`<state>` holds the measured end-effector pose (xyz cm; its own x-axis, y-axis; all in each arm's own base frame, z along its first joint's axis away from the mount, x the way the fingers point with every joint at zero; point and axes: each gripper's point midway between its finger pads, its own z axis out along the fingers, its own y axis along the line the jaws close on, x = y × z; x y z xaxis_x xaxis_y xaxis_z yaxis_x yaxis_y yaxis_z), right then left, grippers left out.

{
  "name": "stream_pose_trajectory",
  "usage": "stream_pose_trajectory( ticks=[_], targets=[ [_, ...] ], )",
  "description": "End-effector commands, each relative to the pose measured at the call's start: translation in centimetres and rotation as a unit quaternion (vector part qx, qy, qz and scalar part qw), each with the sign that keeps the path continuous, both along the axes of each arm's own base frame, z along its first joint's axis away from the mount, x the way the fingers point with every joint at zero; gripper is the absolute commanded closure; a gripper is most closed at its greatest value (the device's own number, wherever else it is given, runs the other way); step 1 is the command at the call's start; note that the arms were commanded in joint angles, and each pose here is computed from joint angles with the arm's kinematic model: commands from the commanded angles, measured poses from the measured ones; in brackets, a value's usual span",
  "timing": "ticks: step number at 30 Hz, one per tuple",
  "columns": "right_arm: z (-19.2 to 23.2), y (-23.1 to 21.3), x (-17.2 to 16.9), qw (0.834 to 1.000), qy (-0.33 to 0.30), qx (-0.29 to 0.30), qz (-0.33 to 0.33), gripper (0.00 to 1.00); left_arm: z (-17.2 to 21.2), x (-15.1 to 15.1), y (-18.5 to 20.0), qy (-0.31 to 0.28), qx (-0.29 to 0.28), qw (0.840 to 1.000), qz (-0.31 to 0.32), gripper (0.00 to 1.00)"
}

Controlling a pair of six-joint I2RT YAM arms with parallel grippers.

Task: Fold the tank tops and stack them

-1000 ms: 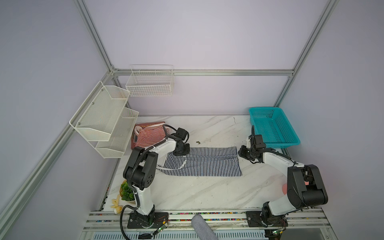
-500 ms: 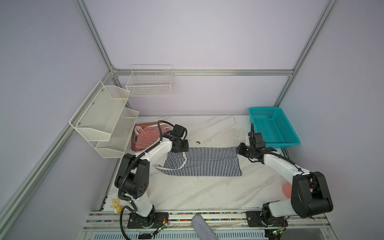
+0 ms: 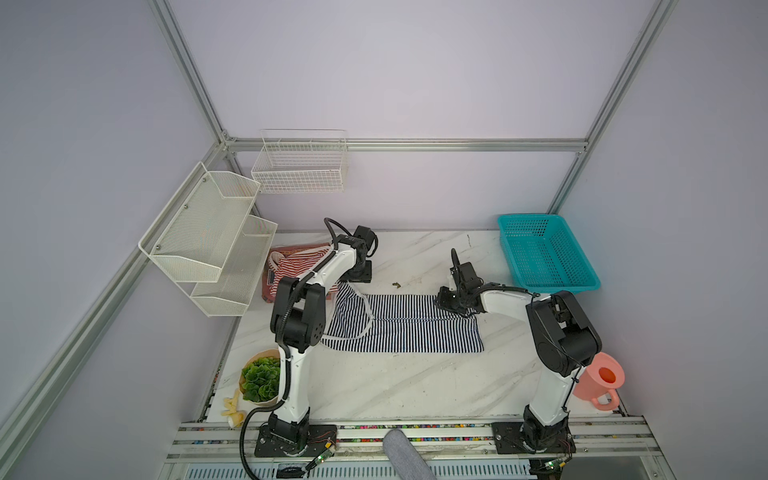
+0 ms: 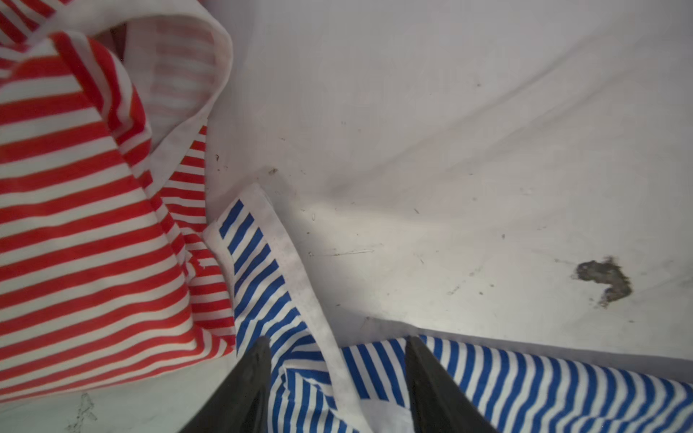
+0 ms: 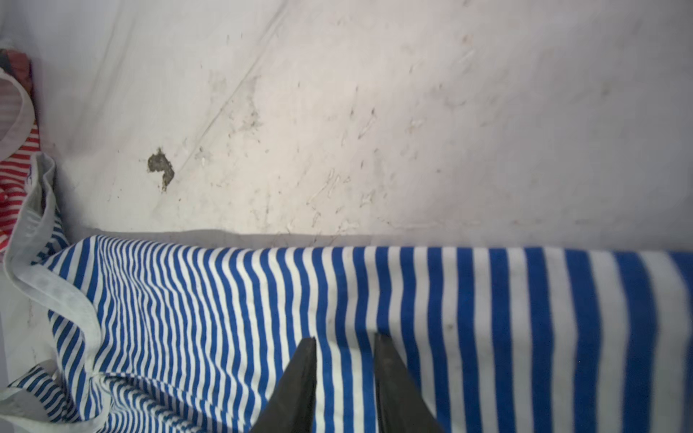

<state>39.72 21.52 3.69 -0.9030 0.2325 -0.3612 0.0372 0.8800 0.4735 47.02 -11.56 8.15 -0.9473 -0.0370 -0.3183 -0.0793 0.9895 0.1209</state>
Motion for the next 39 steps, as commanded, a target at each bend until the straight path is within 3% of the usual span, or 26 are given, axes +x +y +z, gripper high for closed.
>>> stream_pose_trajectory(
  ticks=[1,8,21,27,35,39],
  targets=[
    [-1.0,-0.3,0.2,1.0,0.013,-0.01,-0.008,0.7,3.0,0.9,0.6,-0.01,0.02,1.0,-0.014,0.37],
    [-3.0,-1.3,-0.2,0.999,0.036,-0.03,-0.021,0.7,0.5,1.6,2.1,0.015,0.032,0.999,0.001,0.37],
    [-4.3,-4.8,-1.1,0.995,0.054,-0.068,-0.053,0.7,0.6,6.1,2.0,-0.022,0.004,1.0,0.018,0.36],
    [-4.0,-5.0,-0.9,0.995,0.052,-0.071,-0.053,0.7,-1.2,5.8,1.4,0.004,-0.005,1.0,0.002,0.37],
    [-4.0,-5.3,-0.9,0.994,0.052,-0.075,-0.054,0.7,-3.6,5.1,2.7,0.032,0.028,0.999,0.007,0.43],
    [-4.0,-5.6,-1.2,0.994,0.054,-0.079,-0.056,0.7,-4.2,5.3,3.2,0.034,0.032,0.999,0.011,0.56]
  ],
)
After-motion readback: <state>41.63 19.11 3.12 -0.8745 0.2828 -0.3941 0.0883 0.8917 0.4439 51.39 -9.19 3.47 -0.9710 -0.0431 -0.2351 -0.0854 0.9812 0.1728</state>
